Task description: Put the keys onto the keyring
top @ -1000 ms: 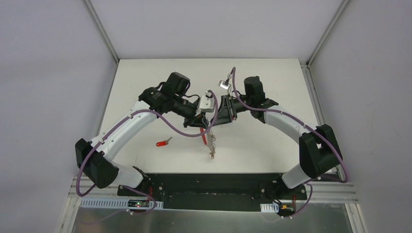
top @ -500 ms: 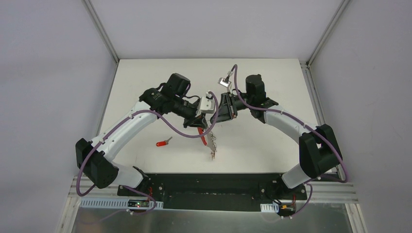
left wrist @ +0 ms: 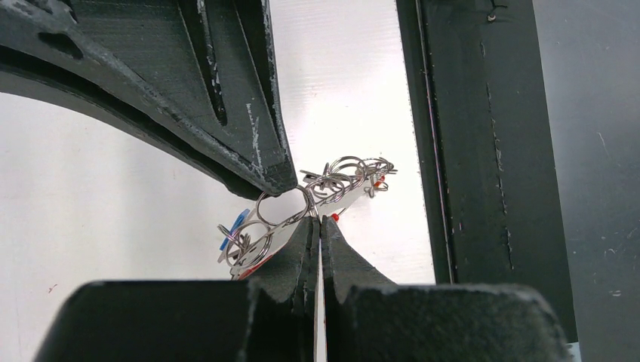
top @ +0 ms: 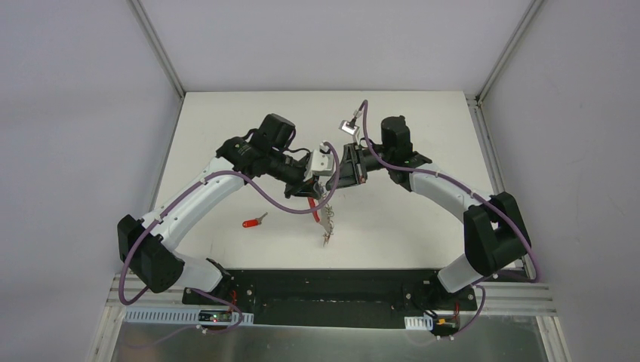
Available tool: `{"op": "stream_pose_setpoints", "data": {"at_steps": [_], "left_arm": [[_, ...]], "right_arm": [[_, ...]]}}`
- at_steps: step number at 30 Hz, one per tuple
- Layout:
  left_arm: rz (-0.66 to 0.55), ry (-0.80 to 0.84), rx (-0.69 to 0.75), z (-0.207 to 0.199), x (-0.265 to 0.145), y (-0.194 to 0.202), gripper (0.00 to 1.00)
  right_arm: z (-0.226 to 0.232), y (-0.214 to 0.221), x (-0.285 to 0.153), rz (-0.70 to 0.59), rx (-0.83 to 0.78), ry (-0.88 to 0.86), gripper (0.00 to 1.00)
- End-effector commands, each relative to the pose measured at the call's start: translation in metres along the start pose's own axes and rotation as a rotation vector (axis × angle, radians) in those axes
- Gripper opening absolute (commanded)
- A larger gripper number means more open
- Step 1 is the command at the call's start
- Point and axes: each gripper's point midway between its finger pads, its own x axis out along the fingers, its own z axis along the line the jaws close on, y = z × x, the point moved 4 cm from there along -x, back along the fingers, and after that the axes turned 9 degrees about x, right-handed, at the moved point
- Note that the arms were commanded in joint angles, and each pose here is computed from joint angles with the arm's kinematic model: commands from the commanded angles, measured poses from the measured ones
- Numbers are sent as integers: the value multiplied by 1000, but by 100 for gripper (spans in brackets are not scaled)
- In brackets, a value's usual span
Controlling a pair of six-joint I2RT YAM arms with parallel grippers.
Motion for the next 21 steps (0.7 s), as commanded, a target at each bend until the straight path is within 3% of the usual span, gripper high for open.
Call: {"op": "stream_pose_setpoints", "data": {"at_steps": [1, 7, 21], "left_arm": [[-32, -16, 48, 0, -5, -6, 0], [-30, -16, 43, 0, -4, -5, 0], [-10, -21, 37, 0, -2, 2, 0]], "right_arm": [[3, -8, 2, -8, -47, 1, 16], [2, -16, 4, -47, -34, 36, 11], [8, -19, 7, -55, 13, -20, 13]]}}
